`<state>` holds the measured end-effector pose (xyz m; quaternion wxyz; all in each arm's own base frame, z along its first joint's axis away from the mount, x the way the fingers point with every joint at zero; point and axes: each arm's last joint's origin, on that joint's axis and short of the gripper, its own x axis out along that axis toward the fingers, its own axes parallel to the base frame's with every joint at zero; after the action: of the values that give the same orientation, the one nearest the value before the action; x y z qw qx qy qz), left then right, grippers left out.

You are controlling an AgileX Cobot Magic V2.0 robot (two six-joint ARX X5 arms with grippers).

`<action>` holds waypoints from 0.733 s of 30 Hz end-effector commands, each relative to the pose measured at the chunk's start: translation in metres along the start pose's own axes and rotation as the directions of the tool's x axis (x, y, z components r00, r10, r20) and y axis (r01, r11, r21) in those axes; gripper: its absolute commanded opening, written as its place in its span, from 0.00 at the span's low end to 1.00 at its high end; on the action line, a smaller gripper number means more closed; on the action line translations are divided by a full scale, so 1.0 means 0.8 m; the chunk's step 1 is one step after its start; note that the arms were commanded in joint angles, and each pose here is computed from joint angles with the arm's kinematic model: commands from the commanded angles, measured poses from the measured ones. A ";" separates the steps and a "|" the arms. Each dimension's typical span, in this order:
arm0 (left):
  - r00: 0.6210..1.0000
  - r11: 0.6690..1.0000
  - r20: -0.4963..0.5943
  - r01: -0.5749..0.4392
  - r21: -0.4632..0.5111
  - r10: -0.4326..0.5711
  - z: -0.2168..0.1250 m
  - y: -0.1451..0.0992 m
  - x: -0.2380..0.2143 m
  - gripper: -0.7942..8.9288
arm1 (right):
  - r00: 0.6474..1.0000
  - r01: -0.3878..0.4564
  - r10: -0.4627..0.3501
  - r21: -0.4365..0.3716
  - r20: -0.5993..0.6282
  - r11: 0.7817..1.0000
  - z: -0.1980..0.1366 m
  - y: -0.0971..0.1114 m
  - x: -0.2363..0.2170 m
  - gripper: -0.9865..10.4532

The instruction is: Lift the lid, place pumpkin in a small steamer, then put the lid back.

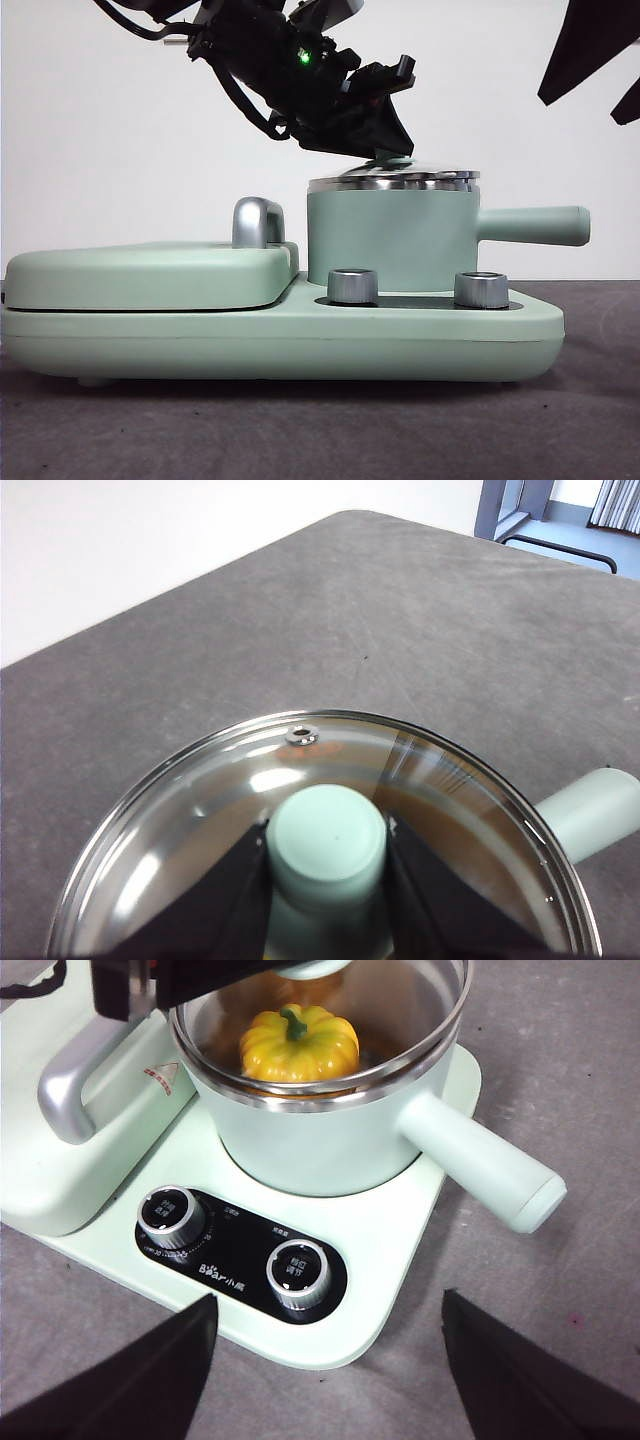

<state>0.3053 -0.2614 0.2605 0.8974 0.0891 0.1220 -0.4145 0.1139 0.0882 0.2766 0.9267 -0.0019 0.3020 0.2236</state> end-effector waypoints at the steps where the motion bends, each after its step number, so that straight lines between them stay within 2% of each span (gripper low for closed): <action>1: 0.997 1.000 0.075 -0.019 0.025 0.017 0.021 0.000 -0.002 0.10 | 1.000 -0.001 0.001 0.006 -0.002 1.000 0.000 0.002 0.001 0.39; 16: 0.999 1.000 0.043 -0.006 0.016 0.005 0.018 -0.004 -0.001 0.10 | 1.000 -0.001 0.001 0.006 -0.002 1.000 0.000 0.002 0.001 0.39; 22: 1.000 1.000 -0.004 0.002 0.010 -0.002 0.012 -0.006 -0.001 0.10 | 1.000 -0.001 0.001 0.006 -0.002 1.000 0.000 0.002 0.001 0.39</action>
<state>0.3033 -0.2632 0.2606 0.8951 0.0955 0.1349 -0.4142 0.1138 0.0881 0.2764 0.9265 -0.0020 0.3027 0.2234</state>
